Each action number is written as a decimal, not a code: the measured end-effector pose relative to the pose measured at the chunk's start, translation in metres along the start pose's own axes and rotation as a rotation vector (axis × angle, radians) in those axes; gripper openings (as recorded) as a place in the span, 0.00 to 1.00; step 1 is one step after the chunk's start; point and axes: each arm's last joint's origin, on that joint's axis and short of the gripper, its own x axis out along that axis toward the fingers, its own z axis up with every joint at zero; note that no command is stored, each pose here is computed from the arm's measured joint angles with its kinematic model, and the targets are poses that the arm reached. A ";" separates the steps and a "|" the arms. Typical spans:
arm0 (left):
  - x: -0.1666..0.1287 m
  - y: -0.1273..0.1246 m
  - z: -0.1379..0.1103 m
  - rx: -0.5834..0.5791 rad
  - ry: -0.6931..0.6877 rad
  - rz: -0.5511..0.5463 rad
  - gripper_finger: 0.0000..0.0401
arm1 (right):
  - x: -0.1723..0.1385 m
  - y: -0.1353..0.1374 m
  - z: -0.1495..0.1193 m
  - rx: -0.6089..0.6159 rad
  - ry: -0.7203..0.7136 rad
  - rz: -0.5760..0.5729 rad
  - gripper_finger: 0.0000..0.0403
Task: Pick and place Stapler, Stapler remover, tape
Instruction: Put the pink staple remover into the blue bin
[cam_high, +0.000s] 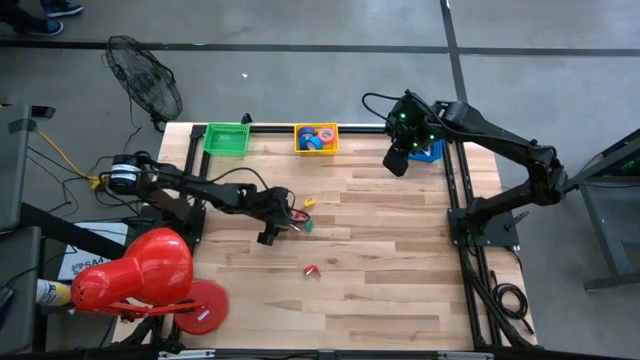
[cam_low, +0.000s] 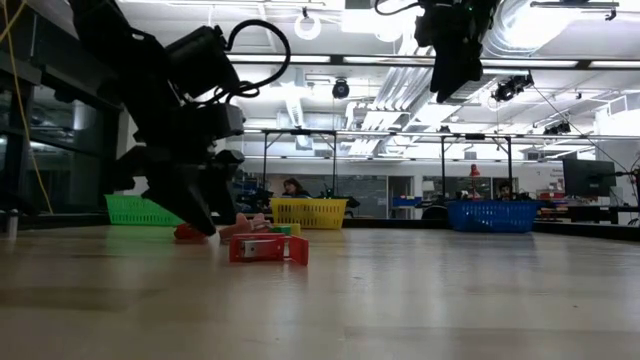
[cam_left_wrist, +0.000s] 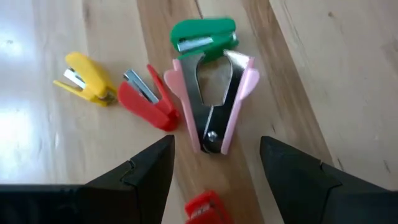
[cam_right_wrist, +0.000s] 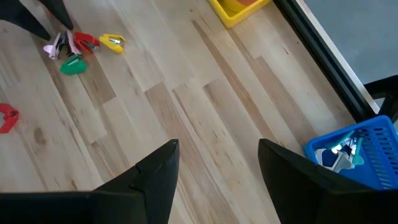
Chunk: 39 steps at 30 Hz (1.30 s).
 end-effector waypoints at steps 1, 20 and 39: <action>0.001 0.000 -0.001 0.004 0.006 -0.002 0.58 | 0.000 0.000 0.000 -0.001 -0.001 0.000 0.52; 0.013 0.000 -0.001 -0.005 -0.015 -0.009 0.52 | 0.000 0.000 0.000 -0.002 -0.002 0.000 0.52; 0.007 -0.001 0.008 -0.135 -0.075 -0.119 0.20 | 0.001 0.008 -0.001 -0.032 0.007 0.024 0.52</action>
